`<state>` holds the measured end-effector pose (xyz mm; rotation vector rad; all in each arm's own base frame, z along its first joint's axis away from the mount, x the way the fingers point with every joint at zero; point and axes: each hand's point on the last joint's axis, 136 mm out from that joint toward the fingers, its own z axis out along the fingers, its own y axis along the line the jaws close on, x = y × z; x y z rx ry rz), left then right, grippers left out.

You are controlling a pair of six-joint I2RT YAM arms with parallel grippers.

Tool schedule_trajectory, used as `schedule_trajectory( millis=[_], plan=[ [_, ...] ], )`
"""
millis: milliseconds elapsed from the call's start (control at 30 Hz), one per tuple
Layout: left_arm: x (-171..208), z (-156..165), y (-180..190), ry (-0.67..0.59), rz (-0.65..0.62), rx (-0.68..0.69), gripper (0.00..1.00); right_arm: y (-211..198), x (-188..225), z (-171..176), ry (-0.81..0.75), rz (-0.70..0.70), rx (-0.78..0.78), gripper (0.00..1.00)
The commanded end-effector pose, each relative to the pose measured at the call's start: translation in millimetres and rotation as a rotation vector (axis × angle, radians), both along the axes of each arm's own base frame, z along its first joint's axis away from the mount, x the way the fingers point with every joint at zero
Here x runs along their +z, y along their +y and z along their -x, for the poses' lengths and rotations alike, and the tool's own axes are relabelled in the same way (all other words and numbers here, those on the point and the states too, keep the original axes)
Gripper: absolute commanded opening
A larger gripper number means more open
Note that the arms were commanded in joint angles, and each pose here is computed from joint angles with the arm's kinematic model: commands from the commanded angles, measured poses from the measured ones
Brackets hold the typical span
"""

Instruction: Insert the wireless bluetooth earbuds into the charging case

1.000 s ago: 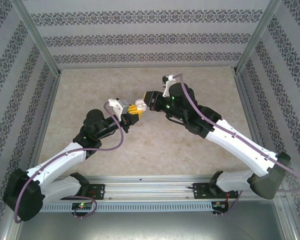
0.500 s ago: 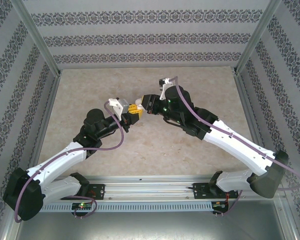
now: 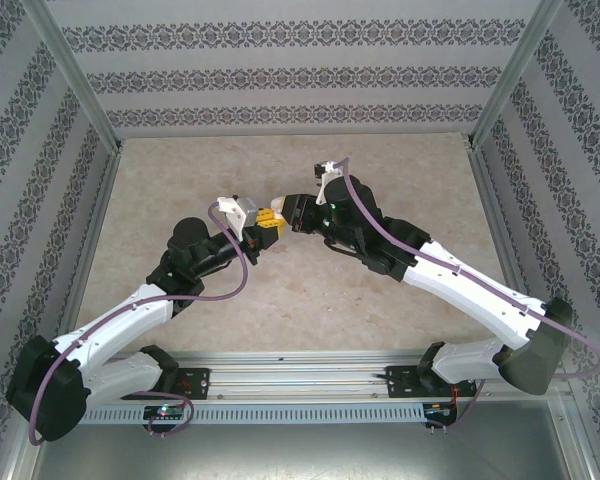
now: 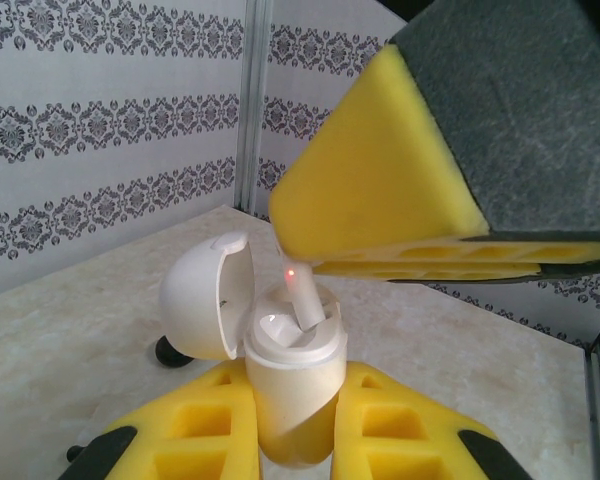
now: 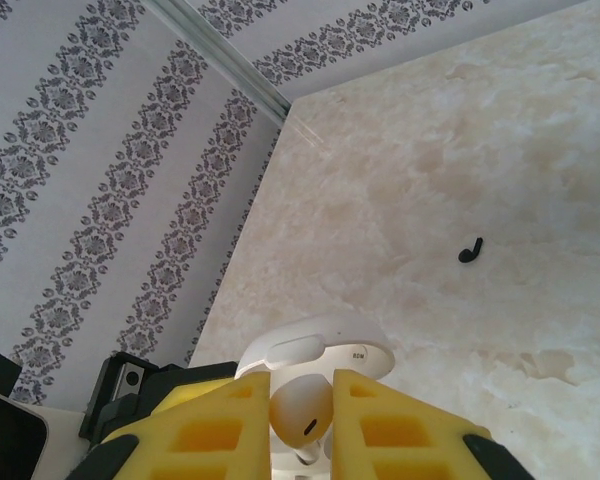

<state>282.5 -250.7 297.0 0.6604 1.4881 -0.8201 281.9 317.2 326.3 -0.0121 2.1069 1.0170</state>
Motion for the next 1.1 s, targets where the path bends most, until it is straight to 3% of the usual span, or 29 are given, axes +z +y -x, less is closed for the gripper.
schedule_trajectory(
  millis=[0, 567, 1067],
  plan=[
    [36.2, 6.3, -4.2, -0.091, 0.057, -0.025, 0.00, -1.4, -9.2, 0.5, 0.006, 0.020, -0.017, 0.17],
    [35.8, 7.6, -4.4, -0.084, 0.056, -0.030, 0.00, -2.0, -13.9, 7.8, 0.018, 0.038, 0.010, 0.21],
    [33.9, 6.6, -6.3, -0.078, 0.032, -0.036, 0.00, -3.9, -7.5, 8.9, 0.048, 0.042, -0.002, 0.39]
  ],
)
